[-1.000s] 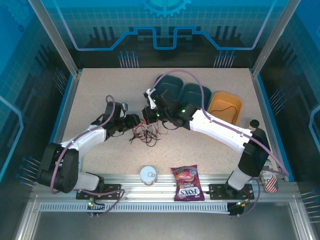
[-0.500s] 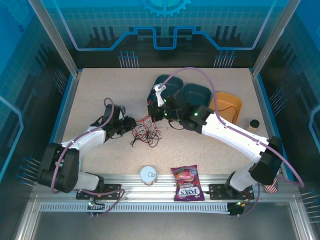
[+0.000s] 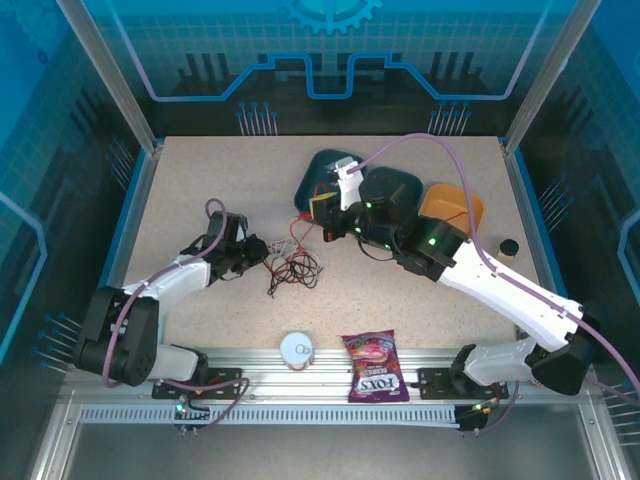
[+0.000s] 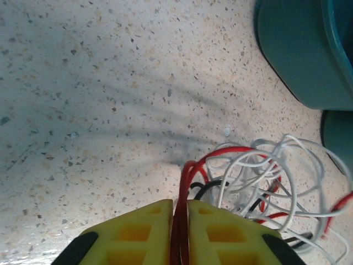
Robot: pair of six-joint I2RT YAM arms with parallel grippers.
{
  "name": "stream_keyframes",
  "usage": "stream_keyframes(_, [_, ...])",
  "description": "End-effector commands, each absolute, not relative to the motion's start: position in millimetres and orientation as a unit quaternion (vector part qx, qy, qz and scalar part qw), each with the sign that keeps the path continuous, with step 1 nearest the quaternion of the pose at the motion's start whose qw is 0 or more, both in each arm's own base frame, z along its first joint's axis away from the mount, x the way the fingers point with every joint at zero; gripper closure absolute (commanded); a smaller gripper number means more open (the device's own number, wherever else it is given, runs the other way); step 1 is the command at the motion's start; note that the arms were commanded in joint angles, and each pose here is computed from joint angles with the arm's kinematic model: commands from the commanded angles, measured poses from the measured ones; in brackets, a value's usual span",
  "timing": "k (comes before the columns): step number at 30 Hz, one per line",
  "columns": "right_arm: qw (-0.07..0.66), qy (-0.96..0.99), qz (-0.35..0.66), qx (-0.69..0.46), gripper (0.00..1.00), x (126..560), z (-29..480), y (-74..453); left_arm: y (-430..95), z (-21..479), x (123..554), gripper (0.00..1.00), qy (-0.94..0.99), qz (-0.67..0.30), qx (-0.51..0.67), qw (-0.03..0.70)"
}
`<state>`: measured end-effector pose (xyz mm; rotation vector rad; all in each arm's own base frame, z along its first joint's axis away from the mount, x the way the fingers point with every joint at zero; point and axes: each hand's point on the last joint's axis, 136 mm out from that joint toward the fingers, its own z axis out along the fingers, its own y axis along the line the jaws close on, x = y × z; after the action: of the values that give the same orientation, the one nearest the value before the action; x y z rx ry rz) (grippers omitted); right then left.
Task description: Untangle the cables
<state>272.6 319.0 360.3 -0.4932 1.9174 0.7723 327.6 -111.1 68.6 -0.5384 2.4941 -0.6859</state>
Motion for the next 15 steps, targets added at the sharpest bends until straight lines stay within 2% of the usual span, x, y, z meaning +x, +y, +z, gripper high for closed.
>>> stream_keyframes(1, [0.522,0.770,0.310,-0.197,1.00,273.6,380.3,304.6,-101.2,77.2,329.0,0.86,0.913,-0.236,-0.205,0.261])
stream_keyframes(15, [0.535,0.768,0.297,-0.186,1.00,262.4,391.6,279.8,-95.7,79.6,326.5,0.86,0.913,-0.226,-0.212,0.265])
